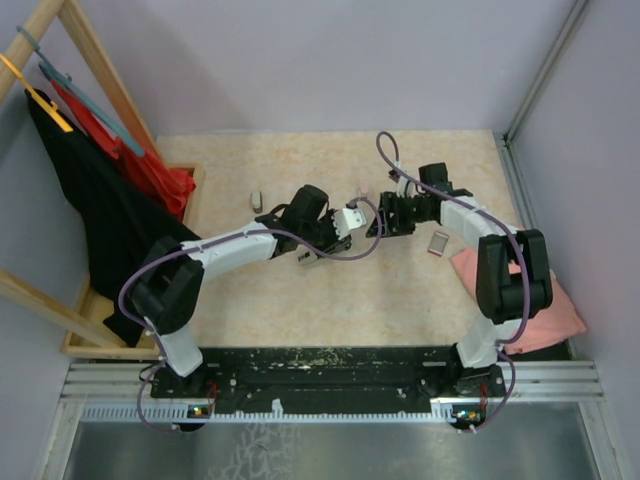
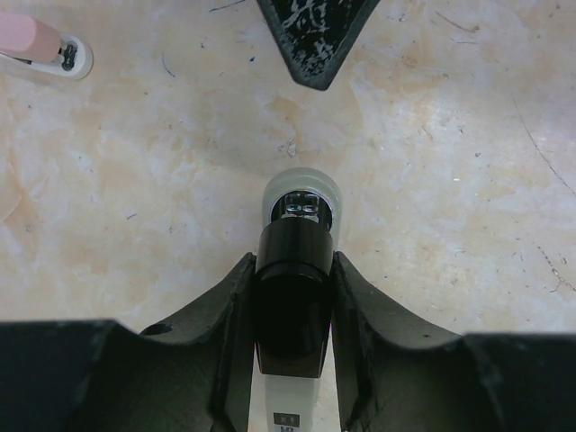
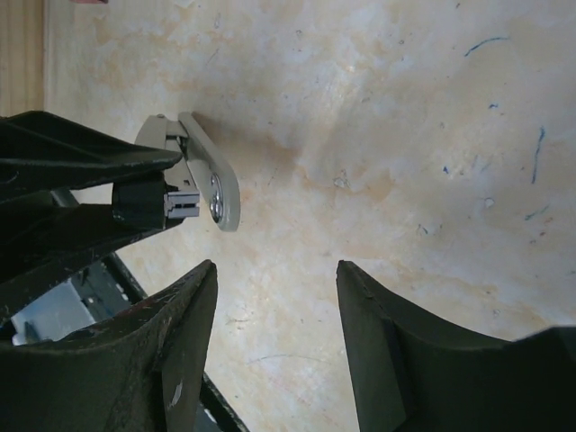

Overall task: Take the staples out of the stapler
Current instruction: Unload the staple at the center of the board.

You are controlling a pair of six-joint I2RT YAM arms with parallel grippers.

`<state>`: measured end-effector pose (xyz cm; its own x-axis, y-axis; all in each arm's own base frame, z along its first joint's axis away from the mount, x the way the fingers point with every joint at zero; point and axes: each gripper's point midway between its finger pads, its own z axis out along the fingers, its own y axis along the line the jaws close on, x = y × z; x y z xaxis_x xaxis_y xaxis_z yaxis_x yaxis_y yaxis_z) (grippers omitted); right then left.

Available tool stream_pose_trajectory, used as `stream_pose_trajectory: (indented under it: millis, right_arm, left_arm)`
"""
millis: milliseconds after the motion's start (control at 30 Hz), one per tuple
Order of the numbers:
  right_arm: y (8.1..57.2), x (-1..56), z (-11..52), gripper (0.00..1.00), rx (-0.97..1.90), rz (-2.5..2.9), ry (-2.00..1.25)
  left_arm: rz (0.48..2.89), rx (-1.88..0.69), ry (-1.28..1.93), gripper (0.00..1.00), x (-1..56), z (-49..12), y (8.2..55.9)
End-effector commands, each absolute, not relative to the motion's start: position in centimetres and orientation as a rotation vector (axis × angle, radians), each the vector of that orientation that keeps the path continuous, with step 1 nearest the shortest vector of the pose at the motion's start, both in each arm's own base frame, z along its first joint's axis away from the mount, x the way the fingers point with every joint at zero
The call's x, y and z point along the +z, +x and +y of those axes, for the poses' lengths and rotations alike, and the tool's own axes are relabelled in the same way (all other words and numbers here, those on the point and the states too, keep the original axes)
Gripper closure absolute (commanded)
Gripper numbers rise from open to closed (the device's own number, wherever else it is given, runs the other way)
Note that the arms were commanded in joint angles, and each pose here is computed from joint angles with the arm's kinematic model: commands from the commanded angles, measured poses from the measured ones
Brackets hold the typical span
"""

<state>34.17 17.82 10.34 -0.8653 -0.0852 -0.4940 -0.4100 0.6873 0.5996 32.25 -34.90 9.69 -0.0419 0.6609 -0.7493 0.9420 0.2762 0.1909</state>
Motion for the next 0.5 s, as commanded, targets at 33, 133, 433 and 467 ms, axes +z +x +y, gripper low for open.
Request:
stream_pose_trajectory:
  millis: [33,133,433,467]
  right_arm:
    - [35.5,12.1,19.4,0.44,1.194,2.414,-0.309]
    - [35.4,11.7,20.0,0.44,1.262,2.418,-0.286]
    - [34.0,10.9,21.8,0.47,1.387,2.405,-0.312]
    - [33.9,10.8,21.9,0.47,1.387,2.404,-0.321]
  left_arm:
    - [1.697,-0.54,1.434,1.0,12.9,-35.4,31.6]
    - [1.692,-0.559,1.425,1.0,13.2,-35.2,31.3]
    - [1.717,-0.573,1.379,1.0,13.5,-35.2,31.6]
    - [1.718,-0.569,1.376,1.0,13.5,-35.2,31.7]
